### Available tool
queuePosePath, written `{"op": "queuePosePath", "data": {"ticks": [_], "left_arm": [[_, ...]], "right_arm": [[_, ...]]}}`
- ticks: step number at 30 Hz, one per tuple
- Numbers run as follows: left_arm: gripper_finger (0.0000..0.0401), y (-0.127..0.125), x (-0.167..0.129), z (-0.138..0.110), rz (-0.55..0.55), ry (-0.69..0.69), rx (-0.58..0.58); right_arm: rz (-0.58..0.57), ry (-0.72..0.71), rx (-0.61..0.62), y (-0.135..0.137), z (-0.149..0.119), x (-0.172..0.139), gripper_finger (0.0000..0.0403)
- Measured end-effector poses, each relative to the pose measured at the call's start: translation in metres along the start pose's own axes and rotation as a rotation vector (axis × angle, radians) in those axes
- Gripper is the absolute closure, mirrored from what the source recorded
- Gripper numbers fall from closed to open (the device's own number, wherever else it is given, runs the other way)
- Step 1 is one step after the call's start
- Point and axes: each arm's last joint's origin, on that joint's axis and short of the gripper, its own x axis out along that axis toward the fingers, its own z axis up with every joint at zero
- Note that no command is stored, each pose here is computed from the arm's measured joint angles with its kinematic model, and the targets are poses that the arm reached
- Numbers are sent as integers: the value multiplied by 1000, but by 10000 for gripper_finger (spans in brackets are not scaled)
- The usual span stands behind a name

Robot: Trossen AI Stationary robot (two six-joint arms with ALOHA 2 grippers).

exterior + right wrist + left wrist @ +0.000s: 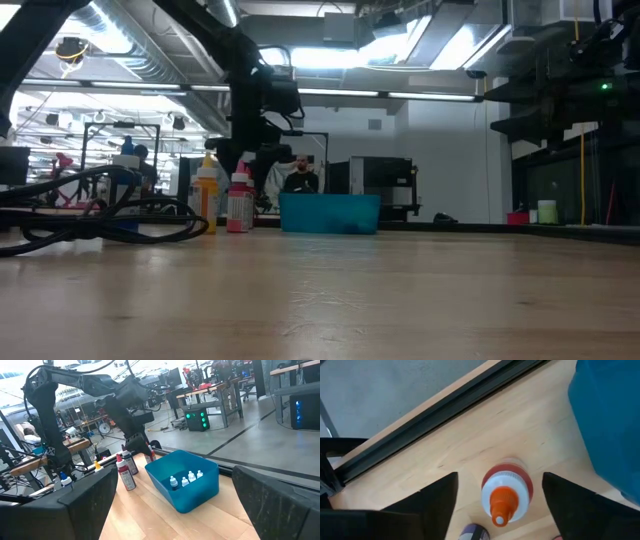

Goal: Pick & Place food coloring
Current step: Put the large orange food coloring bottle into the blue container

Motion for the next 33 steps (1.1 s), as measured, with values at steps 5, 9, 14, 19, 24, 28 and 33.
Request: {"op": "queuePosePath", "data": {"ticks": [5,9,14,19,24,28,33], "left_arm": [[170,0,0,0,0,0,-2],[201,0,0,0,0,0,-5],[237,0,0,0,0,1,-25],[273,-1,-1,0,-14,-1,-28],[282,-1,-3,0,-40,12,-29],[272,-2,-9,3,-66,32,-24],[281,-2,-30,18,-116,-3,-22]], "right_arm": [[0,0,0,0,0,0,11],[0,0,-1,0,0,0,11],[0,0,-1,0,0,0,11],[0,0,-1,0,0,0,11],[0,-1,0,0,0,0,11],[0,0,-1,0,0,0,11],[0,0,-1,0,0,0,11]]}}
